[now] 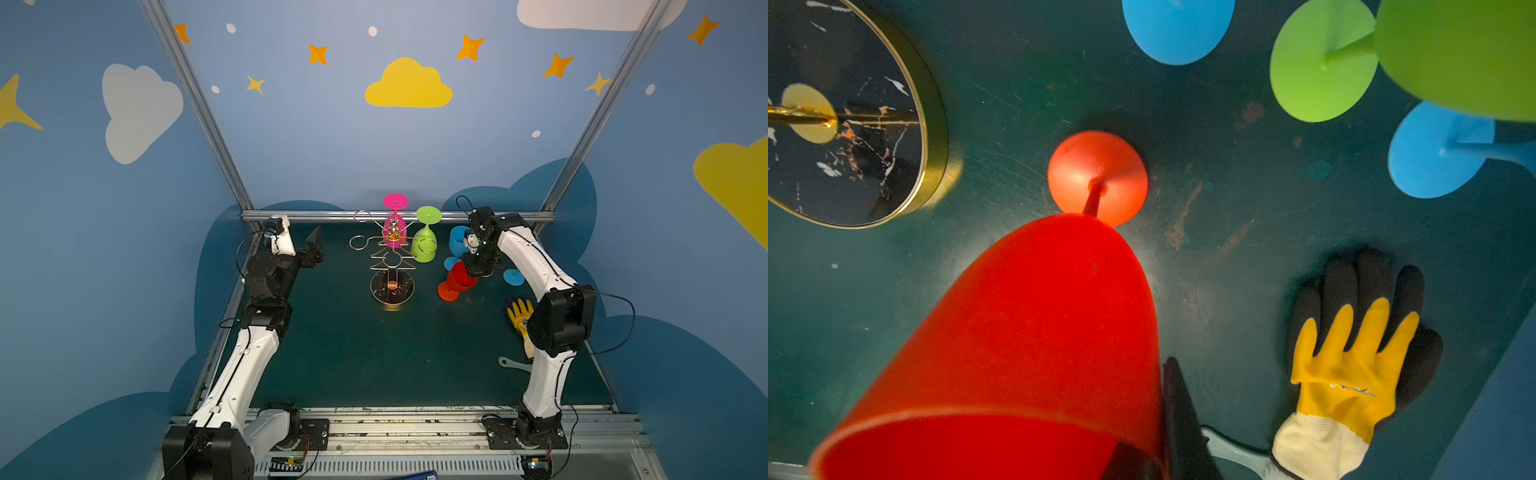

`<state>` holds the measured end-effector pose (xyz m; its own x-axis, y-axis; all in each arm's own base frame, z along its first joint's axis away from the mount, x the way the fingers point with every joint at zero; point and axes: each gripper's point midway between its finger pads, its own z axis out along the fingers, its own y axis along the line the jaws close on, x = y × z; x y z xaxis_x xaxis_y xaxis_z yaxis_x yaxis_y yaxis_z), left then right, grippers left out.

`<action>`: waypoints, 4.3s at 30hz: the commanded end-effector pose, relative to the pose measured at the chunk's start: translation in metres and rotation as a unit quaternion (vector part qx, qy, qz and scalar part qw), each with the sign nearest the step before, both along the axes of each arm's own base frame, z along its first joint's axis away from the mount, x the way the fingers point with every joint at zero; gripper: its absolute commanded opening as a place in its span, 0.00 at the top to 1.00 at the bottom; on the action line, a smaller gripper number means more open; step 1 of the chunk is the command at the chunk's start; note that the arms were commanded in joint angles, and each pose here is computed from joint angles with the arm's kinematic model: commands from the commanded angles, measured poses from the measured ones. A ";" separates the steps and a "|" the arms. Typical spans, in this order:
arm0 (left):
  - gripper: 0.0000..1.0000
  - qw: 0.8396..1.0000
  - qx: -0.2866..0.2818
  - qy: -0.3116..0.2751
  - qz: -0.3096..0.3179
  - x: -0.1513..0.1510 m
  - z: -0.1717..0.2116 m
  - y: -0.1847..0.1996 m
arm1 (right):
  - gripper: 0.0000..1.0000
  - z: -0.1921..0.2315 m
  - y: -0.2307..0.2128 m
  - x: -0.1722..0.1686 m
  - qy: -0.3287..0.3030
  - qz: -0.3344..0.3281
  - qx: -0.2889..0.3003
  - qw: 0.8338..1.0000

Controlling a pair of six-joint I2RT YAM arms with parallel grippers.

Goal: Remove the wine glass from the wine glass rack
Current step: 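Lower the red glass upright beside the blue glass with the right gripper, then open the right gripper and lift it toward the green glass on the rack, then close the right gripper on the lime-green glass foot on the rack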

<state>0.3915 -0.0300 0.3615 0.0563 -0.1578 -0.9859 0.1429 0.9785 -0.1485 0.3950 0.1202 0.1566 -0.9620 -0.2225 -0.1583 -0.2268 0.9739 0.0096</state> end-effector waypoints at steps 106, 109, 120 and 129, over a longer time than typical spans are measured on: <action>0.10 1.000 -0.013 -0.002 0.023 -0.003 0.000 0.011 | 1.00 0.216 0.139 0.085 -0.224 0.017 0.591 0.775; 0.10 1.000 -0.013 -0.002 0.023 -0.002 0.000 0.011 | 1.00 0.216 0.142 0.084 -0.220 0.017 0.598 0.771; 0.10 1.000 -0.013 -0.004 0.024 -0.003 0.002 0.011 | 1.00 0.213 0.157 0.077 -0.204 0.029 0.605 0.769; 0.10 1.000 -0.013 -0.006 0.024 -0.004 0.003 0.012 | 1.00 0.210 0.163 0.067 -0.192 0.034 0.602 0.774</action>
<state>0.3918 -0.0218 0.3603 0.0569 -0.1735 -0.9832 0.1071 0.9802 -0.1668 0.4762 0.2809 0.3518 -0.7991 0.2785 -0.5328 -0.4470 0.3173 0.8364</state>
